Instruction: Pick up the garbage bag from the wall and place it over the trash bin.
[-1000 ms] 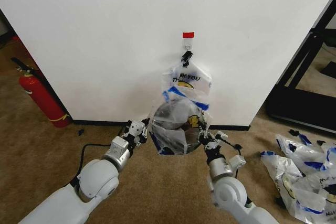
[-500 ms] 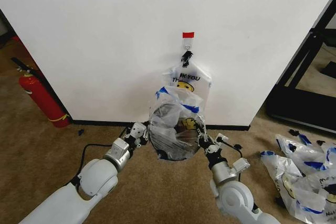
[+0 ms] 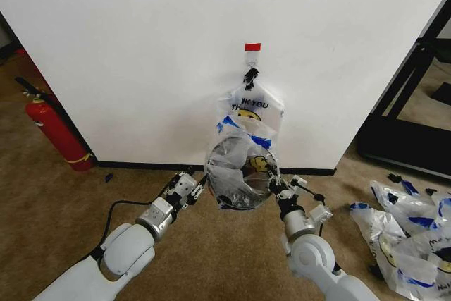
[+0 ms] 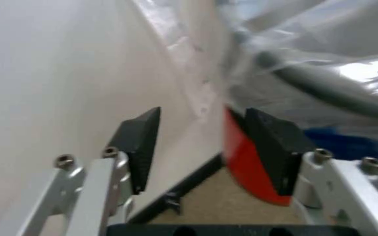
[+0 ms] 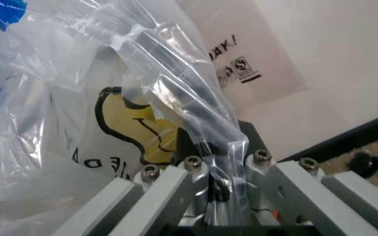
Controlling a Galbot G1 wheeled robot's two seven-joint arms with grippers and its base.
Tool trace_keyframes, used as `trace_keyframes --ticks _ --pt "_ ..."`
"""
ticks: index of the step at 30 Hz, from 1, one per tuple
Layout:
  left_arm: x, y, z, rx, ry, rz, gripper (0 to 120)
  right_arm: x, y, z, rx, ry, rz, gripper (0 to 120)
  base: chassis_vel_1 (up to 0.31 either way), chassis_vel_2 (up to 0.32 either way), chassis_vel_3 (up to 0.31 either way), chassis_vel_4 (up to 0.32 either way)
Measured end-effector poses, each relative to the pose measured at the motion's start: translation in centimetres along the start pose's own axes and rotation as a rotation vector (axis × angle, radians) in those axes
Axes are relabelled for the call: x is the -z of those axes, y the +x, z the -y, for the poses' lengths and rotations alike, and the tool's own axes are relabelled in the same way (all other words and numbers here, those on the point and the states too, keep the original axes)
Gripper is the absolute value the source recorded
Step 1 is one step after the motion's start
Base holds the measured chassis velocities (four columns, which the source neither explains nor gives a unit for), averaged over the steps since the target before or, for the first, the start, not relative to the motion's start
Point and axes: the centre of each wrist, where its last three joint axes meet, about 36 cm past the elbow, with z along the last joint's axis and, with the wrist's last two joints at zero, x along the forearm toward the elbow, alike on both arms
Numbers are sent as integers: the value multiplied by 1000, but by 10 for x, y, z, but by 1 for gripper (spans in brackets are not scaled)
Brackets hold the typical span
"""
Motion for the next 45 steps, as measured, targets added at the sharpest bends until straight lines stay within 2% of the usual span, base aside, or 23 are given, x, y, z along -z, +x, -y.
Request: trace_keyframes --ticks 3,5,6,9,10,12,13,16,23,33,36,41,45 --pt "2 -3 -9 50 -41 47 74 -5 -1 4 -14 16 -8 0 0 0 0 0" --pt "9 -5 -12 47 -43 119 81 -8 2 5 -10 31 -24 0 0 0 0 0" --pt "9 -5 -12 47 -43 119 81 -8 2 5 -10 31 -24 0 0 0 0 0" --pt "16 -6 -12 -29 -53 267 94 -18 10 5 8 53 -60 0 0 0 0 0" --pt "14 -8 -11 -75 -86 336 98 -22 14 4 21 62 -74 0 0 0 0 0" --pt "6 -14 -13 -118 -180 403 100 -27 21 0 52 74 -90 0 0 0 0 0" --pt "6 -14 -13 -118 -180 403 100 -27 21 0 52 74 -90 0 0 0 0 0" --pt "-3 -27 -24 -153 -331 465 100 -32 32 -8 111 92 -117 0 0 0 0 0" --pt "-6 -41 -41 -142 -413 461 100 -43 48 -9 190 143 -157 0 0 0 0 0" --pt "13 -38 -60 -134 -419 443 100 -50 56 7 237 228 -175 0 0 0 0 0" --pt "7 -45 -72 -156 -446 412 100 -49 60 13 270 249 -187 0 0 0 0 0" --pt "-13 -56 -90 -241 -445 349 100 -45 68 28 344 289 -198 0 0 0 0 0" --pt "-22 -60 -99 -392 -420 330 100 -41 70 42 421 303 -188 0 0 0 0 0"
